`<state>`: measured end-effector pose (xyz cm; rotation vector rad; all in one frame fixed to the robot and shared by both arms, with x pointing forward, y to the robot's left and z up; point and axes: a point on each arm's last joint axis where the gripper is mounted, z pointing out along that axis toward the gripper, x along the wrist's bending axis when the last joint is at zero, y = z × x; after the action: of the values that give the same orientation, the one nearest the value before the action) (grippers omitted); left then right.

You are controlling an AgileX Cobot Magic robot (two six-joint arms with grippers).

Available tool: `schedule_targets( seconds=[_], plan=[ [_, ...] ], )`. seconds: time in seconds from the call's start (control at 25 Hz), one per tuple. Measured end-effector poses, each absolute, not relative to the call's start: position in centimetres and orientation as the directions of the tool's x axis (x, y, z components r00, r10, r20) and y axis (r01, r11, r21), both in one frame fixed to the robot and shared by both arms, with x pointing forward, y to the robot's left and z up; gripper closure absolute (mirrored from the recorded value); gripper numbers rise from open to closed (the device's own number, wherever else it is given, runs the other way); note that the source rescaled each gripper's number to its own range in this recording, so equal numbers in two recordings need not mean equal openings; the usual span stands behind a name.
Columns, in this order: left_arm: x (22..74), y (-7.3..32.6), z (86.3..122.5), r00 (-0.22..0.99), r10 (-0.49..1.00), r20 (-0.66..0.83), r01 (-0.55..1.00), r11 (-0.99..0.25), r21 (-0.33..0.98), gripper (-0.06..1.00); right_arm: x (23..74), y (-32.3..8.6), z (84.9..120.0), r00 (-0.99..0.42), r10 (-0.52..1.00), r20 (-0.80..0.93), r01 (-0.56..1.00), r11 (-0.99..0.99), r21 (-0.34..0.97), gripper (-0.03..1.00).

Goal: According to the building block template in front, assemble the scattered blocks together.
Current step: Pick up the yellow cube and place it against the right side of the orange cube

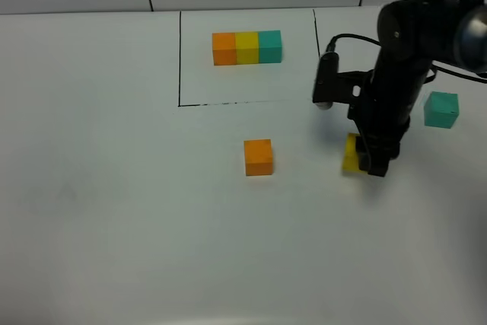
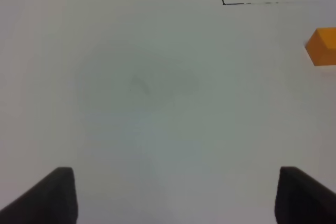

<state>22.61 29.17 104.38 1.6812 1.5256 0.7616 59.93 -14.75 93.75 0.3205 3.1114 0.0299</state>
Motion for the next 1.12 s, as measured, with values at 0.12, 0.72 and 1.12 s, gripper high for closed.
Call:
schedule_targets(
  seconds=[0.12,0.72,1.12],
  plan=[
    [22.6,29.2,104.4,0.121,0.992,-0.046,0.559,-0.03,0.828,-0.04,61.0,-13.0,93.9,-0.985,0.17,-0.024,0.169,0.985,0.028,0.95],
    [22.6,29.2,104.4,0.121,0.992,-0.046,0.559,-0.03,0.828,-0.04,62.1,-7.7,91.4,-0.999,0.034,0.022,0.033,0.999,-0.005,0.95],
    [22.6,29.2,104.4,0.121,0.992,-0.046,0.559,-0.03,0.828,-0.04,61.8,-6.4,90.7,-1.0,0.018,0.002,0.018,1.0,0.009,0.95]
  ],
)
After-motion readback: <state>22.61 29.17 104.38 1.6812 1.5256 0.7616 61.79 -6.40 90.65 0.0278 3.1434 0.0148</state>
